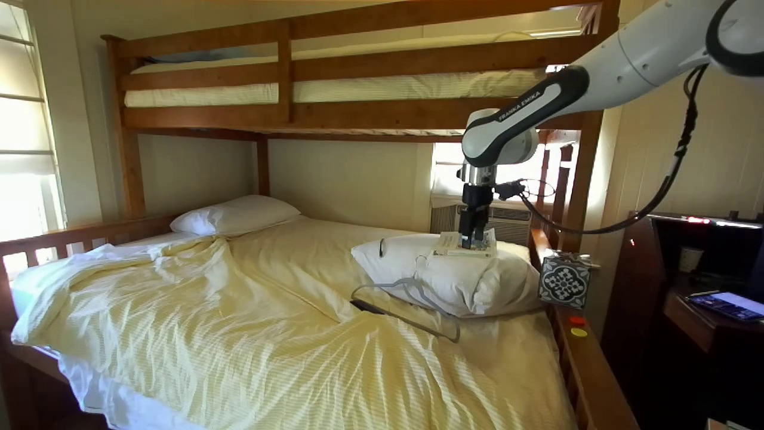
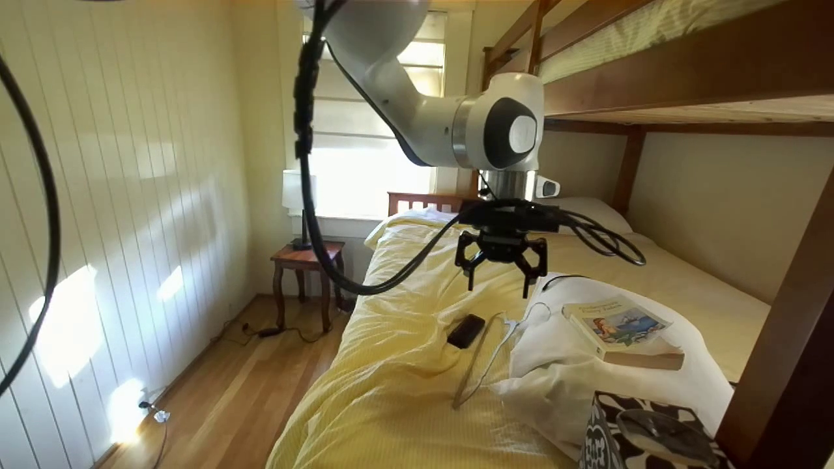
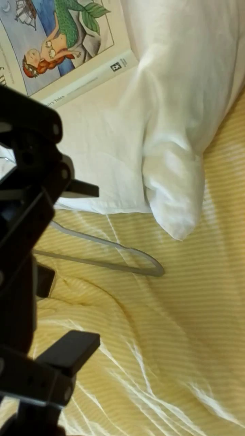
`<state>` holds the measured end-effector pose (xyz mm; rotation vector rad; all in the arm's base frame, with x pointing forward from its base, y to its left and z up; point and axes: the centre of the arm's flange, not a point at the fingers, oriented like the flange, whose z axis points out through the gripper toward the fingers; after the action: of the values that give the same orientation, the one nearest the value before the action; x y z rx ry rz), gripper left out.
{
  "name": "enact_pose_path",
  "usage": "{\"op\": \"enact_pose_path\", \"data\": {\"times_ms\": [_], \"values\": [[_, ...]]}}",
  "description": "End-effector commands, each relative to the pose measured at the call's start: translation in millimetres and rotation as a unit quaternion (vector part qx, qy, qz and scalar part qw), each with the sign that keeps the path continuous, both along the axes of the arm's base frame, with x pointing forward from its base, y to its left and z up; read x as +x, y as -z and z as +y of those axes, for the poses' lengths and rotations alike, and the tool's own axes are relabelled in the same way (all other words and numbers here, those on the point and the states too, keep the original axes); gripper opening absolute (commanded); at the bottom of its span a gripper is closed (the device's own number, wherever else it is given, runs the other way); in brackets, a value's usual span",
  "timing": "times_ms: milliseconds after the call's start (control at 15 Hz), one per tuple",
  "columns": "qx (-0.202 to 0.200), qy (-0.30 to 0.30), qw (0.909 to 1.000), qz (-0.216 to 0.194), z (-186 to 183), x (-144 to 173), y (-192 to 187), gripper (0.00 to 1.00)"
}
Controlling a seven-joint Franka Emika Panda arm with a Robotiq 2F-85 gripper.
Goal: Put the black object on the white book
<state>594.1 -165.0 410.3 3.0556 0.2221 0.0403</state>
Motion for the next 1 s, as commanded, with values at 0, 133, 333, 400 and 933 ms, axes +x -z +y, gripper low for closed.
{"op": "enact_pose_path", "data": {"times_ms": [0, 133, 333, 400, 933], "values": [[-0.001, 0.0, 1.0, 0.002, -1.5, 5.3, 3.4, 1.0], [0.0, 0.0, 1.0, 0.004, -1.3, 5.3, 6.9, 1.0], [0.0, 0.0, 1.0, 0.002, -1.2, 4.4, 3.3, 1.0], [0.0, 0.0, 1.0, 0.001, -1.2, 4.4, 3.2, 1.0], [0.0, 0.0, 1.0, 0.001, -1.2, 4.4, 2.8, 1.0]]}}
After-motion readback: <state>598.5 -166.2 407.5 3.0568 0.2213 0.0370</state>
